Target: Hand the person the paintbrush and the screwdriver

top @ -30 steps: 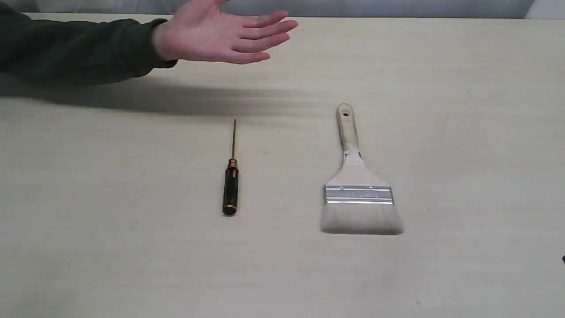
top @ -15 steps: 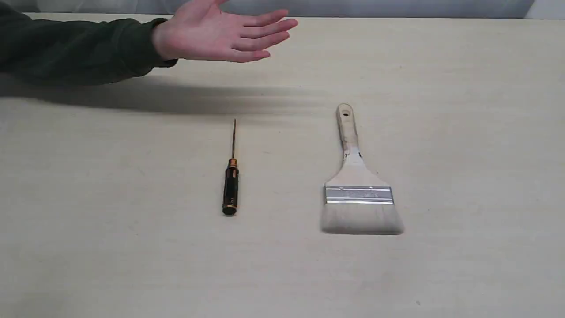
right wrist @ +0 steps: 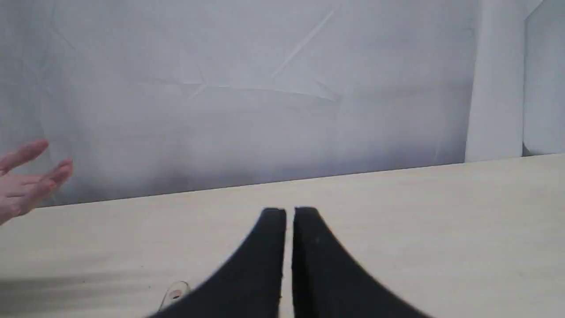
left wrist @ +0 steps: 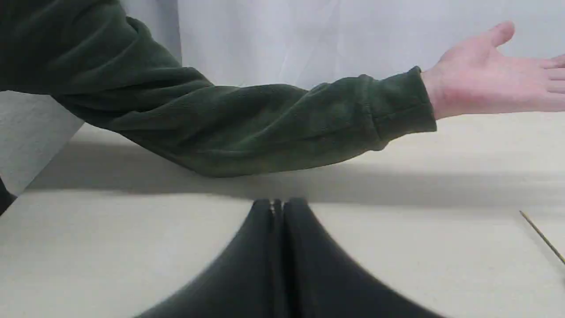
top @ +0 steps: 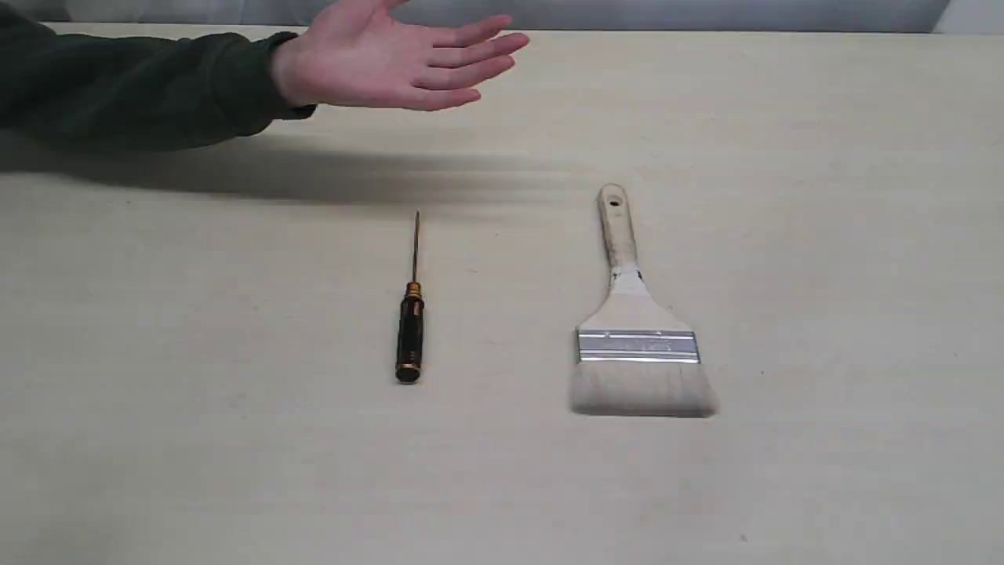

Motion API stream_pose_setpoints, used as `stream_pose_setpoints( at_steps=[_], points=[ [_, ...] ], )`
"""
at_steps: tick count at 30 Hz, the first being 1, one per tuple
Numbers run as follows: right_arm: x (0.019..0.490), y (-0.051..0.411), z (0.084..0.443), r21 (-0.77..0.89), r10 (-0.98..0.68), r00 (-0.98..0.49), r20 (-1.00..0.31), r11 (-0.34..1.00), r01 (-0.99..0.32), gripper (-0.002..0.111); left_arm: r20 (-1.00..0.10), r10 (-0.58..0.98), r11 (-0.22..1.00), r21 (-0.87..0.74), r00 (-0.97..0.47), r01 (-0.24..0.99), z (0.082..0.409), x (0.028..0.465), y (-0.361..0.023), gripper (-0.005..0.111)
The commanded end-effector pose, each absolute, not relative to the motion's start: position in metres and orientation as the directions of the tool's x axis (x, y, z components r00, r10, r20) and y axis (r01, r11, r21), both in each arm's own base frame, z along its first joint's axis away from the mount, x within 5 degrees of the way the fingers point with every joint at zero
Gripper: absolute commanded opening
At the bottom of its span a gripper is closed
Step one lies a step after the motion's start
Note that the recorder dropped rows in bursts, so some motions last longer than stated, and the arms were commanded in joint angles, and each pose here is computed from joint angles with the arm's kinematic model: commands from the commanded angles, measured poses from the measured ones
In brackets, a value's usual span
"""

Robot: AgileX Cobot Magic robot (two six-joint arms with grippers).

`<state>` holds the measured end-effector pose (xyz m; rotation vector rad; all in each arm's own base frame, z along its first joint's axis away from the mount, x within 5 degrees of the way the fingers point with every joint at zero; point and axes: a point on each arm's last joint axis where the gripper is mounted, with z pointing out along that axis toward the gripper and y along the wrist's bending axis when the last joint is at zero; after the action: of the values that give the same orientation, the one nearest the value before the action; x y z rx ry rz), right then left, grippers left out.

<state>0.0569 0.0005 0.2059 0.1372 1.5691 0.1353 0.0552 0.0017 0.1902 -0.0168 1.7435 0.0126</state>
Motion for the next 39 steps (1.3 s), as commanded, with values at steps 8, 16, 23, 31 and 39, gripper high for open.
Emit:
stream_pose_setpoints(
  at_steps=[8,16,23,31,39],
  points=[
    [0.056,-0.004,0.218,0.470,0.469,0.144,-0.872,0.882,-0.023,0.004,-0.987,-0.010,1.000,-0.008,-0.161,-0.011,0.191,0.055,0.001,0.000],
    [0.042,0.002,0.281,0.410,0.423,0.194,-0.885,0.906,-0.105,0.004,-0.987,-0.008,1.000,-0.006,-0.161,-0.011,0.191,0.055,0.001,0.000],
    [0.058,0.006,0.342,0.351,0.363,0.118,-0.924,0.930,-0.112,0.004,-0.987,-0.008,1.000,-0.006,-0.161,-0.011,0.191,0.055,0.001,0.000],
    [0.119,0.019,0.384,0.273,0.250,-0.132,-0.959,0.943,-0.192,0.004,-0.987,-0.008,1.000,-0.006,-0.161,-0.011,0.191,0.055,0.001,0.000],
    [0.198,0.027,0.383,0.282,0.189,-0.345,-0.919,0.928,-0.242,0.004,-0.987,-0.008,1.000,-0.006,-0.161,-0.011,0.191,0.055,0.001,0.000]
  ],
)
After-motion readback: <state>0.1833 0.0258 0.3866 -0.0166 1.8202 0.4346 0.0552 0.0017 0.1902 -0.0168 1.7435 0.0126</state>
